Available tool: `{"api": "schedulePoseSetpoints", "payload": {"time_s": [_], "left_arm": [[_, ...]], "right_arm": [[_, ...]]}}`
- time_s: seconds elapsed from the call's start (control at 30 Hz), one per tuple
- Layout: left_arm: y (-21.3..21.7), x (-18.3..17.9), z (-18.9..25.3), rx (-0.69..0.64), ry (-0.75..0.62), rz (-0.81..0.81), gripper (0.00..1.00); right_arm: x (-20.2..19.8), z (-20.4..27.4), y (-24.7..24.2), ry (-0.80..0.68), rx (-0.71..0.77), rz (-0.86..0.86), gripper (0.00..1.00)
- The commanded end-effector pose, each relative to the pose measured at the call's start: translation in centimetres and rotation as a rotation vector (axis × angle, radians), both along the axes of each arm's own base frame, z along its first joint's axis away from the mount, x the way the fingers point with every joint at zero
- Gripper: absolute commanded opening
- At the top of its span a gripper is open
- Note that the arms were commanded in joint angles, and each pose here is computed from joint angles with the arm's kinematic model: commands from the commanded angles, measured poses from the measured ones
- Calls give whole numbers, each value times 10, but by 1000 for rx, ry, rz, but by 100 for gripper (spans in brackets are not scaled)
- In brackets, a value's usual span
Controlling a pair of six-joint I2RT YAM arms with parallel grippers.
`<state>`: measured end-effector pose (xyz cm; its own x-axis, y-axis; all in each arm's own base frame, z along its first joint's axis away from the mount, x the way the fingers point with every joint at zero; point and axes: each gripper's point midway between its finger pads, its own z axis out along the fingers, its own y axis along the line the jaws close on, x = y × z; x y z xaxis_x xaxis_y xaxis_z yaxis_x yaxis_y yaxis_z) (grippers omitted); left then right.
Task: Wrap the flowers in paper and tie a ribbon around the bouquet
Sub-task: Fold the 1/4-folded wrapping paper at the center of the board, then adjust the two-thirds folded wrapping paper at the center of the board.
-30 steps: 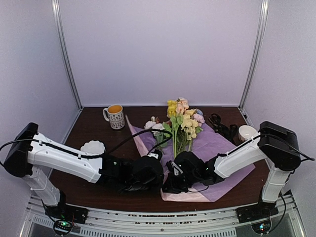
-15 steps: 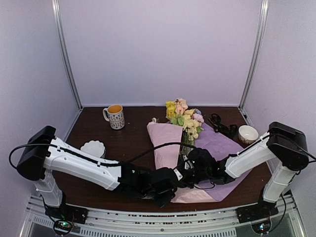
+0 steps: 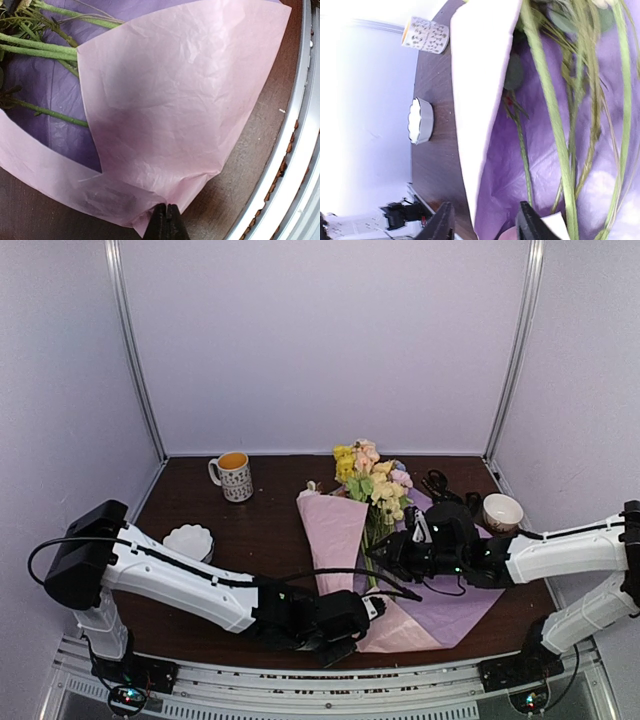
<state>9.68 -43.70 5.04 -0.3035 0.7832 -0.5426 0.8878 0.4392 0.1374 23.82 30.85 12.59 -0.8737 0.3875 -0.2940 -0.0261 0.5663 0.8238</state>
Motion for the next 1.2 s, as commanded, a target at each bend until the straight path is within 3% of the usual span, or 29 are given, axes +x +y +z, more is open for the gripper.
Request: {"api": "schedulePoseSetpoints", "payload": {"time_s": [0.0, 0.13, 0.33, 0.5, 0.63, 0.8, 0.87, 1.0, 1.07, 1.17], "left_arm": [[-12, 4, 8, -26, -30, -16, 0], [-10, 4, 7, -19, -35, -19, 0], [-13, 4, 10, -27, -36, -21, 0], [-14, 5, 11, -28, -41, -24, 0], [-13, 5, 11, -24, -43, -23, 0], [-11, 6, 10, -16, -45, -15, 0], [-11, 7, 11, -17, -48, -12, 0], [-13, 11, 21, -14, -79, -14, 1], [-18, 14, 33, -26, -111, -22, 11], [-27, 13, 55, -51, -168, -61, 20]], "right_arm": [[6, -8, 1, -11, -154, 47, 50], [8, -11, 16, 5, -152, 94, 58], [2, -27, 27, 54, -143, 139, 60], [-15, -36, 56, 85, -124, 288, 60], [-19, -41, 63, 99, -84, 304, 51], [-20, -42, 57, 87, -115, 304, 11], [-19, -42, 52, 77, -140, 296, 0], [-16, -43, 47, 63, -165, 286, 0], [-15, -47, 46, 64, -176, 291, 0], [-14, -51, 47, 67, -181, 319, 0]]}}
